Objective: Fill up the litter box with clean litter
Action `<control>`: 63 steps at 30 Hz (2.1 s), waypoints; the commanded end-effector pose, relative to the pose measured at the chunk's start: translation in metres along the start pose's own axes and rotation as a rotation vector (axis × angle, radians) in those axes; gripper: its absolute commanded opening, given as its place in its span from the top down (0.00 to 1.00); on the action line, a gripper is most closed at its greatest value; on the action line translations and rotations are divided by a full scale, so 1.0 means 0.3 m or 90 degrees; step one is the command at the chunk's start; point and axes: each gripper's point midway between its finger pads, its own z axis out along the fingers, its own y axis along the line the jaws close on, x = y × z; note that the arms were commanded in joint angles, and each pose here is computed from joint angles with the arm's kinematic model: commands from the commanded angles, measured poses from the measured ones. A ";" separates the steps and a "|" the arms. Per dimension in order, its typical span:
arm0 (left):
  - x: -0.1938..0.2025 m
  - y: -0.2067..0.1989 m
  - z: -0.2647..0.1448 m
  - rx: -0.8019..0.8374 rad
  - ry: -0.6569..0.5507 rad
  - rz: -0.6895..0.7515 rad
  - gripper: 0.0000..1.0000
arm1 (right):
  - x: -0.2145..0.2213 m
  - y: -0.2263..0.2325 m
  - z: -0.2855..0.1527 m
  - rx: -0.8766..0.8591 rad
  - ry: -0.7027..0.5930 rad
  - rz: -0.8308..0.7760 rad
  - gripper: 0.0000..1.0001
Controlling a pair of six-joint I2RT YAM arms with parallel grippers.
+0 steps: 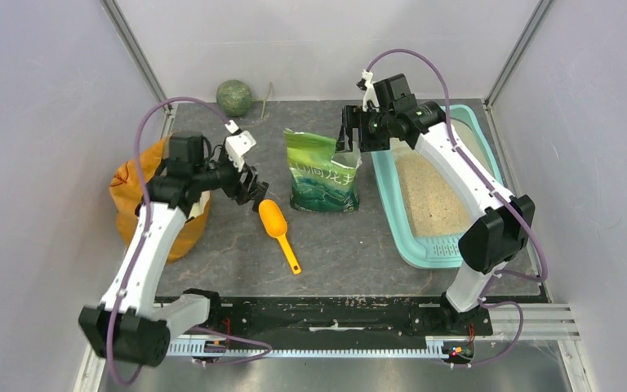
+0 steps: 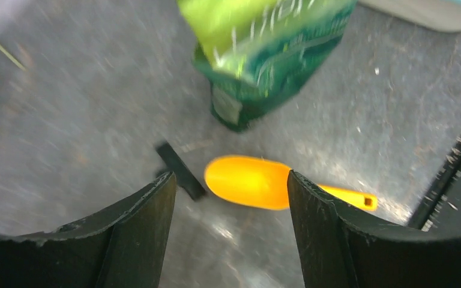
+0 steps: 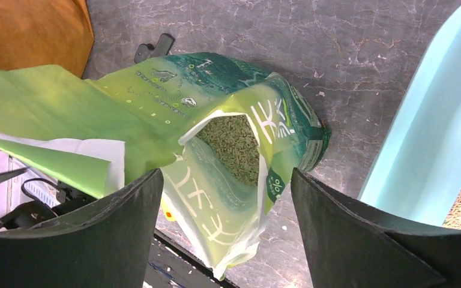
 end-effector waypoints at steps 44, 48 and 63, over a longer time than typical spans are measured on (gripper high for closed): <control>0.595 -0.051 0.350 0.215 0.382 -0.393 0.58 | -0.119 0.070 -0.319 0.000 -0.180 -0.116 0.08; 0.555 -0.080 0.314 0.226 0.366 -0.397 0.87 | -0.119 0.055 -0.333 0.008 -0.185 -0.117 0.09; -0.081 -0.206 -0.109 0.145 0.019 -0.436 0.98 | -0.086 0.066 -0.562 -0.121 -0.209 -0.080 0.08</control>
